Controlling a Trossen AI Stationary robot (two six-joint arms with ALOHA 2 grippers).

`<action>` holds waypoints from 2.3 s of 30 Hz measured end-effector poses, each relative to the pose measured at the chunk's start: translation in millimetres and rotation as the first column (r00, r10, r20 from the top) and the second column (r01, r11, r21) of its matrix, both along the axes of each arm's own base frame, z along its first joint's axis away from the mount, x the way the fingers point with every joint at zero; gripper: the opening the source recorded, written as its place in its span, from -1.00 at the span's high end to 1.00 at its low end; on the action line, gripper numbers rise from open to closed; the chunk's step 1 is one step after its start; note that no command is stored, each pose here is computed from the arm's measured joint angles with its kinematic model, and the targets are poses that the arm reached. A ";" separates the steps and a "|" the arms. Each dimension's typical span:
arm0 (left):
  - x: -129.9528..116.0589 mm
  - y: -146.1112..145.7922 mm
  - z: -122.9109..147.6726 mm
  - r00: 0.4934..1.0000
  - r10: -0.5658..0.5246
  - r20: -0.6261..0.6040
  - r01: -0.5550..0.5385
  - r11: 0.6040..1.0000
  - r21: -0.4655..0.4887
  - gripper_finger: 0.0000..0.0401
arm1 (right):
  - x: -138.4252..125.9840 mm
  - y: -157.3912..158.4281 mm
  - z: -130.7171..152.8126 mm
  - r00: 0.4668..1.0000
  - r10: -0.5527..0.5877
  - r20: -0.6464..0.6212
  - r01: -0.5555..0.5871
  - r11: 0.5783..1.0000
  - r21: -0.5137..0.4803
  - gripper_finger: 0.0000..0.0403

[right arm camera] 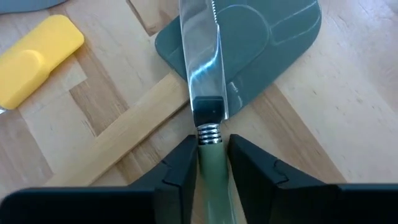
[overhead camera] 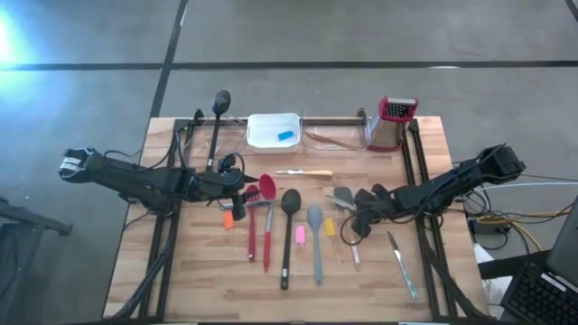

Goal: Pick & Place Kitchen Items
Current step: Put the green knife into the right transparent bin

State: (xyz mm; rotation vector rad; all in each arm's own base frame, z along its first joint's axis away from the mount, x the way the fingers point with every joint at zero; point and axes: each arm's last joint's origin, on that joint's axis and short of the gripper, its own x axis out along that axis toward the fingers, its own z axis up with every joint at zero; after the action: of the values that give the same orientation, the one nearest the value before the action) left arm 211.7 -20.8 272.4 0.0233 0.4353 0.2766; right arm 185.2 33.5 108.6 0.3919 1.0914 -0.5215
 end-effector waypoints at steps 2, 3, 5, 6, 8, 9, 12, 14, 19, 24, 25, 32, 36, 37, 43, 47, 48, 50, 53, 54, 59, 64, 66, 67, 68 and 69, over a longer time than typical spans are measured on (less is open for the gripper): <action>0.0 -0.1 0.0 1.000 0.000 0.000 0.000 1.000 0.000 0.16 | 0.2 -0.1 0.1 1.000 0.000 0.002 0.000 1.000 0.000 0.70; 0.0 -0.1 0.0 1.000 0.000 0.000 0.000 1.000 0.000 0.16 | 0.4 -0.1 0.1 1.000 0.001 0.004 -0.001 1.000 0.000 0.76; 0.0 -0.1 0.0 1.000 0.000 0.000 0.000 1.000 0.000 0.16 | 0.5 0.0 0.2 1.000 0.001 0.005 -0.001 1.000 0.000 0.81; 0.0 -0.1 0.0 1.000 0.000 0.000 0.000 1.000 0.000 0.16 | 0.6 0.0 0.3 1.000 0.000 0.006 0.000 1.000 0.001 0.81; 0.0 0.0 0.0 1.000 0.000 0.000 0.000 1.000 0.000 0.16 | 0.5 0.0 1.0 1.000 -0.005 0.011 0.005 1.000 0.006 0.81; 0.0 0.0 -0.1 1.000 0.000 0.000 0.000 1.000 0.000 0.16 | 0.4 0.0 2.1 1.000 -0.009 0.017 0.008 1.000 0.011 0.81; 0.0 0.0 -0.1 1.000 0.000 0.000 0.000 1.000 0.000 0.16 | 1.3 0.4 8.2 0.999 -0.007 0.044 0.006 1.000 0.026 0.81; 0.0 0.0 -0.1 1.000 0.000 0.000 0.000 1.000 0.000 0.16 | 2.4 0.7 14.4 0.998 -0.001 0.065 -0.001 1.000 0.031 0.81; 0.0 0.0 -0.1 1.000 -0.001 0.000 0.001 1.000 0.000 0.16 | 10.0 2.5 35.4 0.990 0.040 0.135 -0.045 0.999 0.029 0.81; 0.0 0.0 -0.1 1.000 -0.001 0.000 0.001 1.000 0.000 0.16 | 17.1 2.7 56.8 0.986 0.086 0.142 -0.086 0.996 -0.006 0.81; 0.0 -0.1 -0.1 1.000 -0.001 0.000 0.001 1.000 0.000 0.16 | 18.8 1.8 61.3 0.986 0.097 0.133 -0.095 0.995 -0.017 0.81; 0.0 -0.1 -0.1 1.000 -0.001 0.000 0.001 1.000 0.000 0.16 | 31.8 -23.1 96.1 0.990 0.127 0.059 -0.120 0.987 -0.107 0.81; 0.0 -0.1 -0.1 1.000 -0.001 0.000 0.001 1.000 0.000 0.16 | 40.4 -46.4 119.6 0.989 0.135 0.068 -0.122 0.979 -0.166 0.81; 0.0 -0.1 -0.1 1.000 -0.001 0.000 0.001 1.000 0.000 0.16 | 42.6 -52.7 126.3 0.987 0.138 0.077 -0.122 0.976 -0.183 0.81; 0.0 0.0 -0.1 1.000 0.000 0.000 0.000 1.000 0.000 0.16 | 47.2 -93.7 165.0 0.989 0.092 0.115 -0.059 0.962 -0.265 0.81; 0.0 0.0 -0.1 1.000 -0.001 0.000 0.001 1.000 0.000 0.16 | 43.4 -120.5 187.9 0.987 0.036 0.157 0.013 0.954 -0.300 0.81; 0.0 -0.1 0.0 1.000 -0.001 0.000 0.001 1.000 0.000 0.16 | 41.6 -127.4 192.6 0.985 0.025 0.169 0.027 0.953 -0.300 0.81; 0.0 -0.1 0.0 1.000 -0.001 0.000 0.001 1.000 0.000 0.16 | 39.5 -140.5 199.8 0.981 0.023 0.191 0.033 0.958 -0.286 0.81; 0.0 0.0 -0.1 1.000 -0.001 0.000 0.001 1.000 0.000 0.16 | 39.7 -160.0 203.9 0.983 0.010 0.181 0.041 0.960 -0.276 0.81; 0.0 -0.1 0.0 1.000 -0.001 0.000 0.001 1.000 0.000 0.16 | 40.7 -165.7 204.0 0.986 0.008 0.168 0.038 0.961 -0.273 0.81; 0.0 0.0 0.0 1.000 0.000 0.000 0.000 1.000 0.000 0.16 | 53.9 -196.5 197.5 0.995 0.042 0.094 -0.016 0.966 -0.257 0.81; 0.0 0.0 -0.1 1.000 0.000 0.000 0.000 1.000 0.000 0.16 | 69.5 -223.5 185.5 0.997 0.071 -0.011 -0.072 0.976 -0.206 0.81; 0.0 0.0 -0.1 1.000 0.000 0.000 0.000 1.000 0.000 0.16 | 74.5 -231.8 178.2 0.994 0.089 -0.068 -0.100 0.979 -0.177 0.81; 0.0 0.0 -0.1 1.000 0.000 0.000 0.000 1.000 0.000 0.16 | 76.5 -235.8 174.1 0.991 0.097 -0.095 -0.111 0.981 -0.161 0.81; 0.0 0.0 -0.1 1.000 0.000 0.000 0.000 1.000 0.000 0.16 | 78.3 -239.3 170.6 0.988 0.101 -0.116 -0.117 0.982 -0.146 0.81; 0.0 0.0 -0.1 1.000 -0.001 0.000 0.001 1.000 0.000 0.16 | 80.0 -242.5 166.9 0.985 0.104 -0.136 -0.122 0.984 -0.130 0.81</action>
State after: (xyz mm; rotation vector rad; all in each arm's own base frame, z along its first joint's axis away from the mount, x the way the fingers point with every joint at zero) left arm 211.7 -20.8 272.4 0.0240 0.4355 0.2760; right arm 265.2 -208.9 275.4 0.1756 1.1872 -0.5233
